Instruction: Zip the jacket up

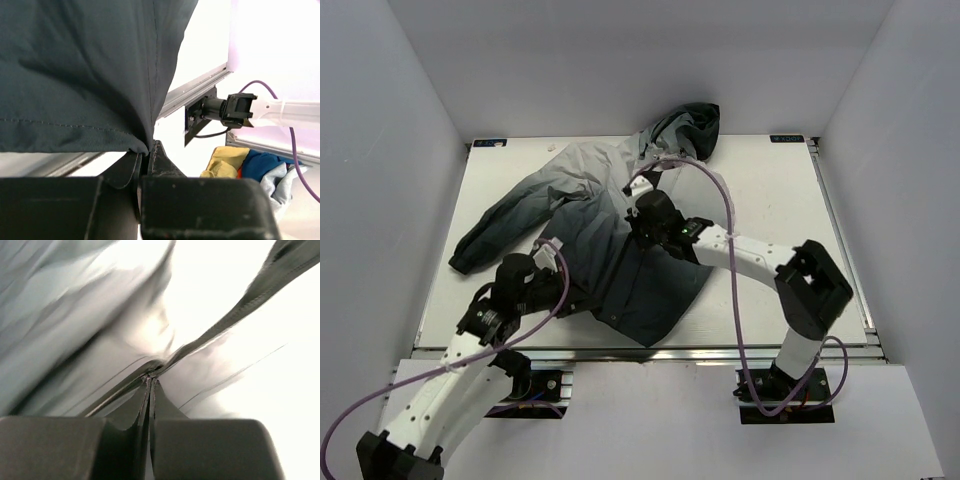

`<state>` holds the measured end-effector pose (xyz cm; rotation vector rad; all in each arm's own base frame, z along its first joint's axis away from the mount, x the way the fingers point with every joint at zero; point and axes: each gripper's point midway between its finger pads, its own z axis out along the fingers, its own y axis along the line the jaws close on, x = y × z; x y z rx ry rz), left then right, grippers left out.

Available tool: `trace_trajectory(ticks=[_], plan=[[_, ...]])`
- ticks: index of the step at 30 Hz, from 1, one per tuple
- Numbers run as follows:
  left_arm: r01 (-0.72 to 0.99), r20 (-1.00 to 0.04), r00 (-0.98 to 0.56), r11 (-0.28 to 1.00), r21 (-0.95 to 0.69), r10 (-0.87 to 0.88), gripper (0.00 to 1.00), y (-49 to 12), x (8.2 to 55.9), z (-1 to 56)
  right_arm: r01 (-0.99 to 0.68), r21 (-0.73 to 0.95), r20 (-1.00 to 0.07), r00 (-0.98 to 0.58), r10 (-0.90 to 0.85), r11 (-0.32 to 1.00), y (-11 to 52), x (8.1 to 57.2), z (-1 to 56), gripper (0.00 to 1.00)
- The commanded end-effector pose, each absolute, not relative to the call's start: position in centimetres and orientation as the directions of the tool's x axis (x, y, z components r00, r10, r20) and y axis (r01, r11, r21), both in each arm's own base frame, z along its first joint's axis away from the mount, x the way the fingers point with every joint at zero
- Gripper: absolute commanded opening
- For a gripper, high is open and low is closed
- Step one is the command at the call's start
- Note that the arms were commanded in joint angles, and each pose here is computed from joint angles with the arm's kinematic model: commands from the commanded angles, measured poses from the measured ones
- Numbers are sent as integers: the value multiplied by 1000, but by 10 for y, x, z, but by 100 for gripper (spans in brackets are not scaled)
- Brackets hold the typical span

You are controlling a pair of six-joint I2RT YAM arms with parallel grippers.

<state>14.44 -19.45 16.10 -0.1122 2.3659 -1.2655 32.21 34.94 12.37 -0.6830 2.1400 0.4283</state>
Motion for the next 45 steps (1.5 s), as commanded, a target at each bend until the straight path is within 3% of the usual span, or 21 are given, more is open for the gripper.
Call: trace_trajectory(ticks=[1, 10, 11, 13, 17, 19, 20, 21, 25, 29, 32, 33, 34, 35, 36, 37, 40, 41, 42, 44, 45], plan=[[15, -188, -950, 568, -823, -249, 0, -188, 103, 145, -360, -145, -878, -383, -288, 922, 307, 408, 164, 0], [-71, -97, -963, 586, -807, -250, 0, -180, 80, 118, -105, -232, -892, -373, -255, 967, 250, 520, 159, 0], [-77, -81, -967, 581, -810, -241, 0, -180, 77, 116, -67, -206, -915, -339, -217, 976, 241, 535, 186, 0], [-104, -46, -970, 582, -806, -238, 0, -179, 71, 111, -51, -277, -892, -358, -276, 960, 230, 554, 165, 0], [-147, 6, -972, 591, -793, -234, 0, -176, 60, 102, 47, -272, -932, -263, -251, 961, 207, 610, 193, 0], [-166, 20, -970, 604, -779, -241, 0, -174, 58, 97, 65, -294, -926, -268, -267, 954, 203, 633, 169, 0], [-170, 26, -971, 605, -778, -239, 0, -174, 57, 95, 100, -278, -947, -198, -254, 955, 197, 652, 198, 0], [-176, 30, -970, 609, -773, -242, 0, -173, 57, 93, 106, -303, -936, -223, -274, 947, 195, 666, 168, 0], [-209, 62, -966, 623, -754, -250, 0, -170, 52, 88, 192, -296, -954, -112, -279, 936, 176, 701, 183, 0], [-216, 59, -965, 645, -733, -256, 0, -166, 50, 84, 154, -210, -977, -61, -203, 965, 164, 714, 186, 0], [-213, 44, -963, 653, -727, -264, 0, -166, 56, 86, 20, -190, -980, -64, -188, 982, 185, 707, 192, 0], [-190, 16, -965, 654, -732, -262, 0, -168, 62, 93, -68, -188, -982, -15, -190, 980, 202, 697, 223, 9], [-188, -13, -960, 681, -708, -278, 7, -164, 69, 93, -113, -198, -978, -42, -203, 974, 217, 684, 208, 26], [-185, -21, -963, 715, -674, -268, 55, -160, 74, 91, -145, -205, -977, -38, -212, 968, 226, 676, 215, 43], [-172, -50, -961, 729, -662, -271, 83, -159, 81, 103, -196, -203, -978, 2, -207, 959, 238, 662, 248, 77], [-169, -66, -960, 748, -642, -273, 98, -157, 87, 107, -247, -199, -975, -44, -216, 948, 251, 647, 239, 85], [-195, -141, -938, 821, -537, -315, 98, -142, 111, 126, -380, -101, -989, -63, -134, 920, 274, 604, 281, 89], [-220, -188, -919, 847, -484, -346, 98, -132, 122, 128, -401, -76, -979, -142, -144, 913, 273, 589, 265, 89], [-248, -179, -919, 869, -427, -351, 98, -125, 124, 129, -405, -39, -987, -127, -98, 914, 268, 571, 299, 89], [-247, -259, -892, 879, -409, -371, 98, -121, 146, 158, -401, 25, -977, -205, -63, 916, 259, 543, 286, 89], [-258, -310, -871, 892, -373, -381, 98, -114, 158, 165, -396, 44, -986, -164, -24, 917, 249, 522, 320, 89]])
